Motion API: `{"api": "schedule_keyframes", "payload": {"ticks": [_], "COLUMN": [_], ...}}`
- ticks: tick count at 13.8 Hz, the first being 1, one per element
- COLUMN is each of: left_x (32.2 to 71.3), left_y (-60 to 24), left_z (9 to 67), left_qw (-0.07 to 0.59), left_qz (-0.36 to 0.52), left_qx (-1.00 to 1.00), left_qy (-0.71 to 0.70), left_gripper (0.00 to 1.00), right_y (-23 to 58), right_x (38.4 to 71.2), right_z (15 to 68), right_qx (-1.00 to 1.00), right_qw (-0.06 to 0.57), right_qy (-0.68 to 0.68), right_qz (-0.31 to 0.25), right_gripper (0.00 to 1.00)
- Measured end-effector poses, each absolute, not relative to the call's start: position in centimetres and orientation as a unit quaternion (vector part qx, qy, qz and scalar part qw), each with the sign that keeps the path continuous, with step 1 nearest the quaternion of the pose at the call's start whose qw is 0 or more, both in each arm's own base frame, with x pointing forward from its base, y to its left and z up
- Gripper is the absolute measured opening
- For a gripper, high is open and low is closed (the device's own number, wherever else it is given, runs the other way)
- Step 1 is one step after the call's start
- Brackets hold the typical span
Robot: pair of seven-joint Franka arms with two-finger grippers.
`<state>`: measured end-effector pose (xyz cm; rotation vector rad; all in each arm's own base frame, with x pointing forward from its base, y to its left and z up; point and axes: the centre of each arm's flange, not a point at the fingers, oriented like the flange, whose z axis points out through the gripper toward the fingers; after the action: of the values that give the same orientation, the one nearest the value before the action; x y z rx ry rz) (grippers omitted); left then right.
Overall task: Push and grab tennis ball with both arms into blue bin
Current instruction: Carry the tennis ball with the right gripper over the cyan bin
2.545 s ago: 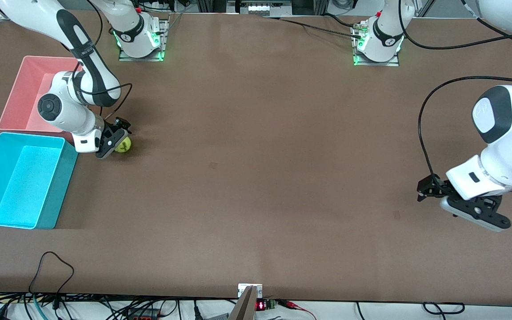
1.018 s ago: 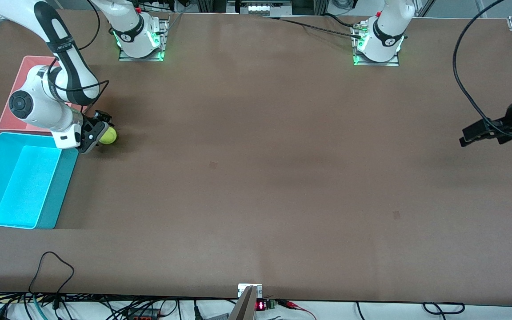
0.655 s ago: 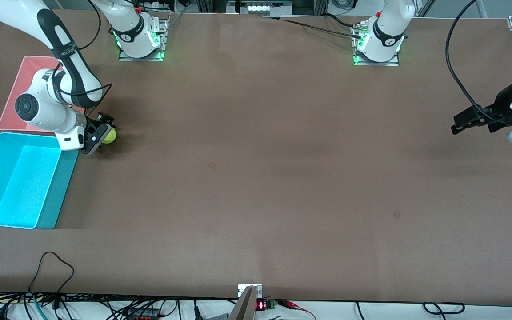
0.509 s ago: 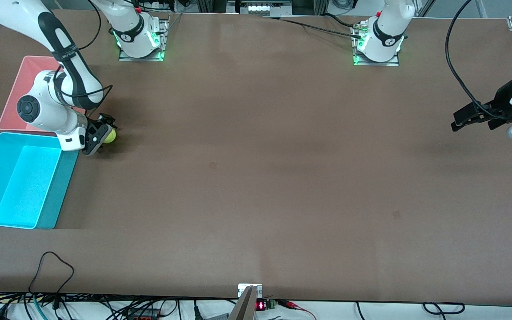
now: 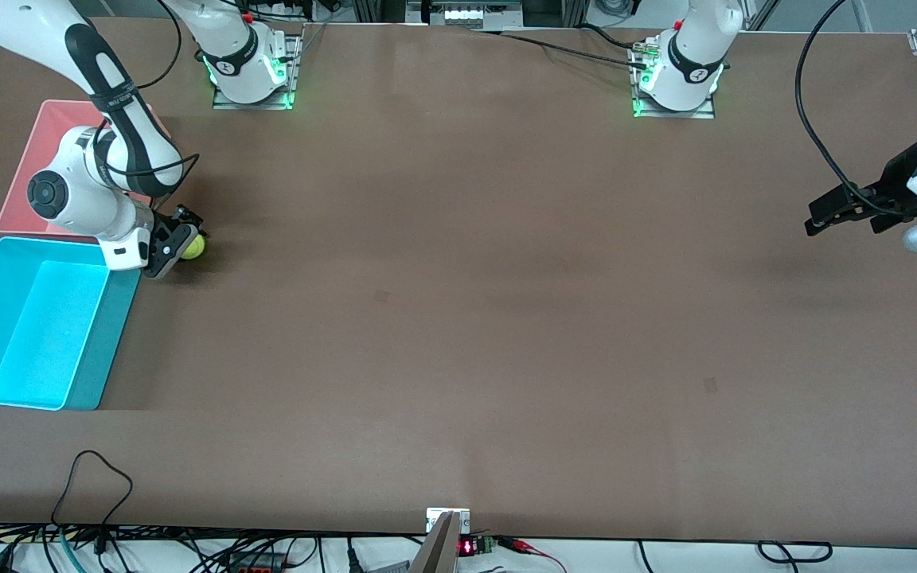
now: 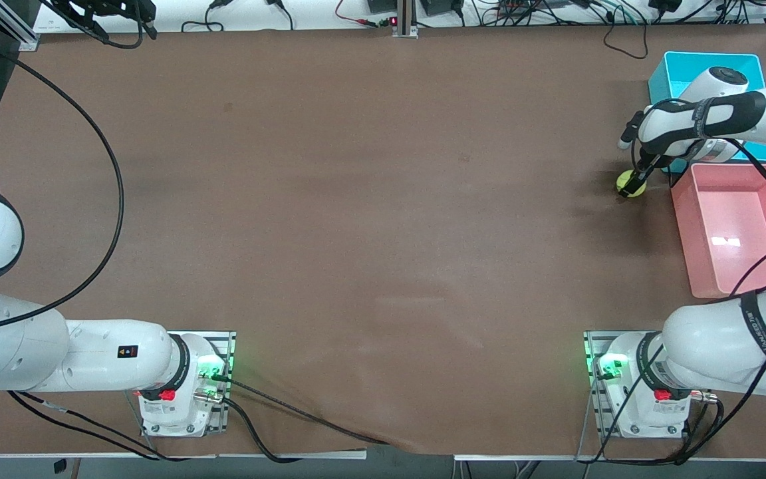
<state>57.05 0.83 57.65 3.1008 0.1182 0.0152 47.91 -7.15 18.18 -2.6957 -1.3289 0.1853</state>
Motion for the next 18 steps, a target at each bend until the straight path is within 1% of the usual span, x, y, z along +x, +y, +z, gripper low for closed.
{"api": "schedule_keyframes", "payload": {"ticks": [4,6,9,13,15,18], "left_x": [57.2,57.2,57.2,56.8,56.7,56.8], "left_y": [1.0,1.1,1.0,0.9,0.9,0.9], "left_z": [58.0,58.0,58.1,57.9,57.8,58.0], "left_qw": [0.019,0.019,0.019,0.019,0.019,0.019], "left_qz": [0.009,0.01,0.011,-0.007,-0.01,-0.009], "left_qx": [0.999,0.999,0.999,0.999,0.999,0.999], "left_qy": [0.039,0.04,0.039,0.038,0.038,0.038], "left_gripper": [1.0,1.0,1.0,1.0,1.0,1.0], "right_y": [-7.2,-7.4,-7.8,-8.8,-11.6,-18.1], "right_x": [48.5,50.1,53.6,56.6,56.9,56.0], "right_z": [18.6,19.9,23.7,28.6,29.6,30.9], "right_qx": [-0.903,-0.923,-0.946,-0.982,-0.992,-0.998], "right_qw": [0.058,0.043,0.021,0.017,0.008,-0.023], "right_qy": [-0.422,-0.38,-0.323,-0.186,-0.125,-0.059], "right_qz": [0.054,0.036,0.001,-0.004,-0.002,0.025], "right_gripper": [0.67,0.67,0.67,0.67,0.67,0.67]}}
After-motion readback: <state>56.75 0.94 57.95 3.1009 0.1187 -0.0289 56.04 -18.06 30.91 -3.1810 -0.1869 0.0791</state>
